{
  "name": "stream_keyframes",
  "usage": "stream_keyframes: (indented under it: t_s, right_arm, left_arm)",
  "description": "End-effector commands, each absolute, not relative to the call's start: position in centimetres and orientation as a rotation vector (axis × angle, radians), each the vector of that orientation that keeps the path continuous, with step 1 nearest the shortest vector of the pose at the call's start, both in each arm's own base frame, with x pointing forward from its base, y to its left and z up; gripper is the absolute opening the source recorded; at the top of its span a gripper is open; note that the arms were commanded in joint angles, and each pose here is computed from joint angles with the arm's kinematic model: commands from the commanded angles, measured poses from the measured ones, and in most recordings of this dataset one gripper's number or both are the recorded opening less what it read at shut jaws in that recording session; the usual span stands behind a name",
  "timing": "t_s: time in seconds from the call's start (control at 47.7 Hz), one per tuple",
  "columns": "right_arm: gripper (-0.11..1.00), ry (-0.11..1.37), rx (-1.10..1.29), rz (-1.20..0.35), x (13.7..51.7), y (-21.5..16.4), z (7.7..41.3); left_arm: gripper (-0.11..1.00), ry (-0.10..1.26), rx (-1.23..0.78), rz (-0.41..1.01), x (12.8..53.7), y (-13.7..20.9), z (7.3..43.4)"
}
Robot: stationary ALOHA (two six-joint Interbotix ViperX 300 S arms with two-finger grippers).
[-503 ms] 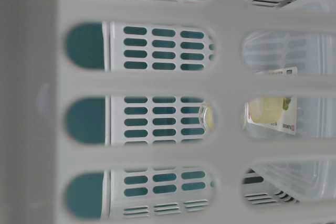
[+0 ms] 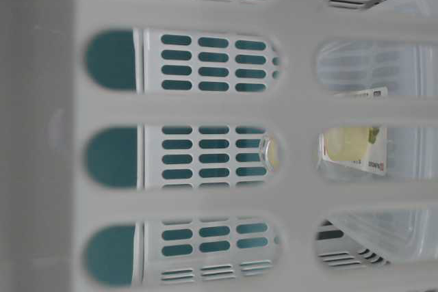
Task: Pick up the cellophane tape from the shopping basket with the left arm.
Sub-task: 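Move the left gripper over the basket toward the clear tape roll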
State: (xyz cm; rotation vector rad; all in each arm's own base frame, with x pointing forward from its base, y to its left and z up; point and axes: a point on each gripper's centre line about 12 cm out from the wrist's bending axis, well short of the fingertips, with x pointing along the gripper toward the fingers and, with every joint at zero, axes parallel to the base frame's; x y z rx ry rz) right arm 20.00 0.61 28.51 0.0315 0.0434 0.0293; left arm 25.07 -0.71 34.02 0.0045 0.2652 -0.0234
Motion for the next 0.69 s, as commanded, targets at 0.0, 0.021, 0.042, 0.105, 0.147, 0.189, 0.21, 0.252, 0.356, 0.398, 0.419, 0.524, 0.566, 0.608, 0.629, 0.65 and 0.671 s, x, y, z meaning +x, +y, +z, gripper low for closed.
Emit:
stream_keyframes:
  t_s: [0.0, 0.021, 0.042, 0.105, 0.147, 0.189, 0.21, 0.252, 0.356, 0.398, 0.419, 0.524, 0.566, 0.608, 0.629, 0.65, 0.671]
  right_arm:
    - [0.01, 0.033, 0.036, 0.032, 20.2, 0.7, 29.4]
    - [0.01, 0.036, 0.036, 0.032, 20.2, 0.7, 29.3]
    - [0.01, 0.037, 0.036, 0.034, 20.2, 0.7, 29.3]
    - [0.01, 0.036, 0.035, 0.034, 20.2, 0.7, 29.4]
    - [0.01, 0.034, 0.036, 0.032, 20.1, 0.7, 29.4]
    - [0.01, 0.034, 0.036, 0.034, 20.1, 0.7, 29.4]
    - [0.01, 0.033, 0.036, 0.032, 20.1, 0.7, 29.4]
    - [0.01, 0.034, 0.036, 0.032, 20.1, 0.7, 29.4]
    - [0.01, 0.039, 0.038, 0.032, 20.1, 0.7, 29.3]
    - [0.01, 0.039, 0.038, 0.034, 20.1, 0.7, 29.4]
    - [0.01, 0.041, 0.038, 0.032, 20.1, 0.7, 29.3]
    - [0.03, 0.036, 0.038, 0.034, 20.0, 0.7, 29.4]
    - [0.09, 0.033, 0.036, 0.032, 20.0, 0.7, 29.5]
    - [0.18, 0.030, 0.036, 0.032, 19.9, 0.7, 29.5]
    - [0.24, 0.031, 0.036, 0.032, 19.9, 0.7, 29.5]
    - [0.28, 0.030, 0.035, 0.032, 19.9, 0.7, 29.6]
    - [0.34, 0.030, 0.035, 0.032, 19.9, 0.7, 29.6]
  left_arm:
    - [0.00, 0.335, 0.014, -0.022, 26.9, -0.8, 36.1]
    - [0.00, 0.355, 0.014, -0.021, 27.2, -0.8, 36.3]
    - [0.00, 0.374, 0.016, -0.021, 27.6, -0.8, 36.5]
    - [0.00, 0.435, 0.019, -0.019, 28.6, -0.9, 36.7]
    - [0.00, 0.470, 0.022, -0.018, 29.3, -0.9, 36.8]
    - [0.00, 0.505, 0.023, -0.018, 30.0, -0.9, 36.8]
    - [0.00, 0.522, 0.025, -0.020, 30.3, -1.0, 36.8]
    - [0.00, 0.562, 0.027, -0.021, 31.1, -1.1, 36.6]
    - [0.00, 0.634, 0.034, -0.025, 32.7, -1.3, 36.1]
    - [0.00, 0.654, 0.035, -0.028, 33.3, -1.5, 36.0]
    - [0.00, 0.663, 0.036, -0.029, 33.6, -1.5, 35.9]
    - [0.00, 0.709, 0.038, -0.026, 35.1, -1.5, 35.9]
    - [0.00, 0.731, 0.036, -0.022, 35.6, -1.4, 35.8]
    - [0.00, 0.754, 0.035, -0.017, 35.9, -1.3, 35.7]
    - [0.00, 0.778, 0.035, -0.016, 36.3, -1.3, 35.4]
    - [0.00, 0.790, 0.035, -0.015, 36.5, -1.3, 35.2]
    - [0.00, 0.803, 0.036, -0.015, 36.6, -1.3, 35.1]
